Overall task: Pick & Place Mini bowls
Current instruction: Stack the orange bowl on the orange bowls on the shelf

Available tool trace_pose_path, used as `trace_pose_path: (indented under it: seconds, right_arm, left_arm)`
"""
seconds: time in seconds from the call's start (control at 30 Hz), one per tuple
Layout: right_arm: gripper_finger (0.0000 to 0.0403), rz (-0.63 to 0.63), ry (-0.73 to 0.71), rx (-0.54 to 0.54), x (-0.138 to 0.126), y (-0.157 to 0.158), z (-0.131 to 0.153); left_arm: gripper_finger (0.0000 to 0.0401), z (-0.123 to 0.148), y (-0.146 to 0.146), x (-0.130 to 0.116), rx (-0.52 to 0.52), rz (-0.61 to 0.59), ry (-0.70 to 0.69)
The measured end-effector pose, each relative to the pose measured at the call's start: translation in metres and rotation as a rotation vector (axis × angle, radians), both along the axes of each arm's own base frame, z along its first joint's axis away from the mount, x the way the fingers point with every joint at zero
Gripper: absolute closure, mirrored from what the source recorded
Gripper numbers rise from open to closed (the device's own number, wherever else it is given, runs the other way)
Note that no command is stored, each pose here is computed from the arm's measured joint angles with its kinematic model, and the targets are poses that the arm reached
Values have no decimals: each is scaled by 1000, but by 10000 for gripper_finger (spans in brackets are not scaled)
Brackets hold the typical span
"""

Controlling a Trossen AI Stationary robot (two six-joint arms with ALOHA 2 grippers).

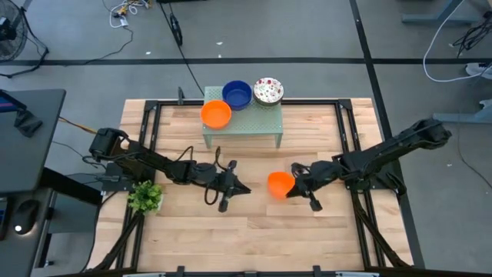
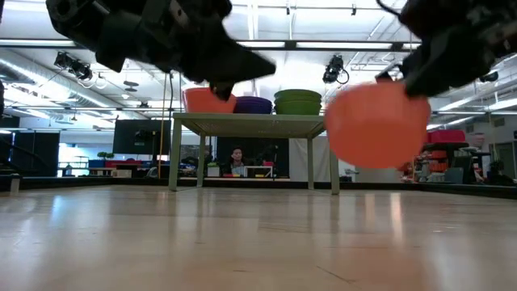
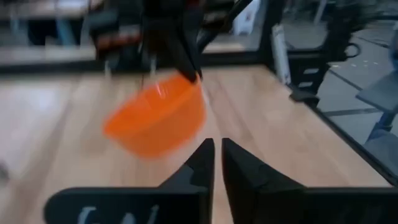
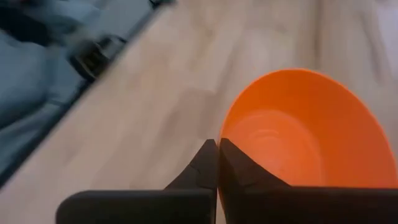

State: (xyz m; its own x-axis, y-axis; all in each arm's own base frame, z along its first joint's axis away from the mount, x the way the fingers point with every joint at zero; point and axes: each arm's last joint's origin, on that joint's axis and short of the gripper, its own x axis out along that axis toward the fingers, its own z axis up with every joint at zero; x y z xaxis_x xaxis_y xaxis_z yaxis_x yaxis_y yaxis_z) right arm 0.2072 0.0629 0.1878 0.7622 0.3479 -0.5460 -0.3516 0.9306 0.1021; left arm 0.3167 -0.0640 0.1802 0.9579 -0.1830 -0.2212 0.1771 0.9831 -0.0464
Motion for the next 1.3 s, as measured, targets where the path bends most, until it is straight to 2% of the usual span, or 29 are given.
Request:
trace_pose_path:
  seconds: [0.17, 0.23, 0.37, 0.5, 0.6, 0.73, 1.07, 1.3]
  right_arm:
    - [401, 145, -137, 20, 12, 8, 2]
    - [401, 185, -150, 25, 18, 11, -3]
    - [401, 222, -159, 20, 26, 14, -13]
    - [401, 225, -152, 25, 29, 15, -18]
    - [401, 225, -148, 24, 30, 15, -19]
    - [401, 225, -147, 24, 30, 15, -20]
    - [401, 224, -153, 25, 30, 15, -19]
    - [401, 225, -159, 24, 30, 15, -19]
  left_arm:
    - [299, 11, -1, 4, 112, -57, -99]
    - [261, 15, 1, 11, 115, -59, -116]
    - [197, 13, 3, 27, 99, -142, -111]
    - [172, 1, 3, 42, 94, -191, -31]
    - [173, -5, 1, 49, 93, -206, 11]
    - [194, -7, 0, 51, 82, -251, 26]
    - [255, -13, 2, 49, 135, -229, 84]
    - [323, -14, 1, 49, 139, -250, 89]
